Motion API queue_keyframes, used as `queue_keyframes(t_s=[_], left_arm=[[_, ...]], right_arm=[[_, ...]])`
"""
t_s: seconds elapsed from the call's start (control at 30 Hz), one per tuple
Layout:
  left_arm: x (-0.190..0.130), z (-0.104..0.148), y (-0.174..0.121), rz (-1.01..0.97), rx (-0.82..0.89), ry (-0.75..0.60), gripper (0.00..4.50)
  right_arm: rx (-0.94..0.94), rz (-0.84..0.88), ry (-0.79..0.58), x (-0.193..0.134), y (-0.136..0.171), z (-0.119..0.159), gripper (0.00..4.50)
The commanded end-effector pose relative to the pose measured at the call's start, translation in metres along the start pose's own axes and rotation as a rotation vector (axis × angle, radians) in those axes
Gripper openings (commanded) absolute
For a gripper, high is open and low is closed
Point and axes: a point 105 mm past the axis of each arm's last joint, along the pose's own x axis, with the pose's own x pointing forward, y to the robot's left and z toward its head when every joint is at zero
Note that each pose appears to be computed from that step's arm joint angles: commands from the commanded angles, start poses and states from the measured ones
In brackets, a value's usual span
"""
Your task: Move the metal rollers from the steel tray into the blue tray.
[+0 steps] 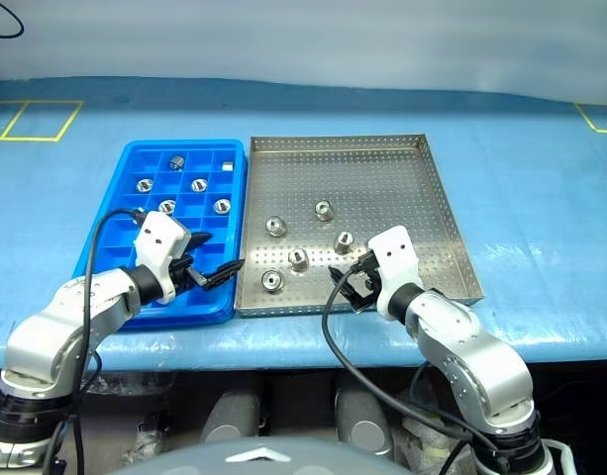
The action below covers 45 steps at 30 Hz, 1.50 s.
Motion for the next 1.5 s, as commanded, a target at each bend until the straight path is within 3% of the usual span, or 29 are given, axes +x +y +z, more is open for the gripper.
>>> queue_keyframes(t_s=[0.03,0.23,0.43,0.7,0.97,1.5], left_arm=[[-0.001,0.012,0.002,-0.002,0.045,-0.026,4.5],[0.0,0.019,0.006,-0.017,0.077,-0.031,4.5],[0.011,0.043,0.013,-0.118,0.186,-0.014,4.5],[0.045,0.066,0.037,-0.274,0.33,0.106,4.5],[0.083,0.087,0.039,-0.384,0.462,0.19,4.5],[0.118,0.045,0.03,-0.472,0.586,0.426,4.5]], right_arm=[[-0.015,0.007,-0.048,-0.004,0.005,0.011,4.49],[-0.009,0.005,-0.051,-0.003,0.005,0.011,4.49],[-0.01,0.008,-0.055,-0.001,0.006,0.012,4.49],[-0.006,-0.013,-0.069,0.0,0.006,0.012,4.49],[0.014,-0.038,-0.09,0.0,0.006,0.013,4.49],[0.051,-0.098,-0.113,-0.004,0.003,0.01,4.49]])
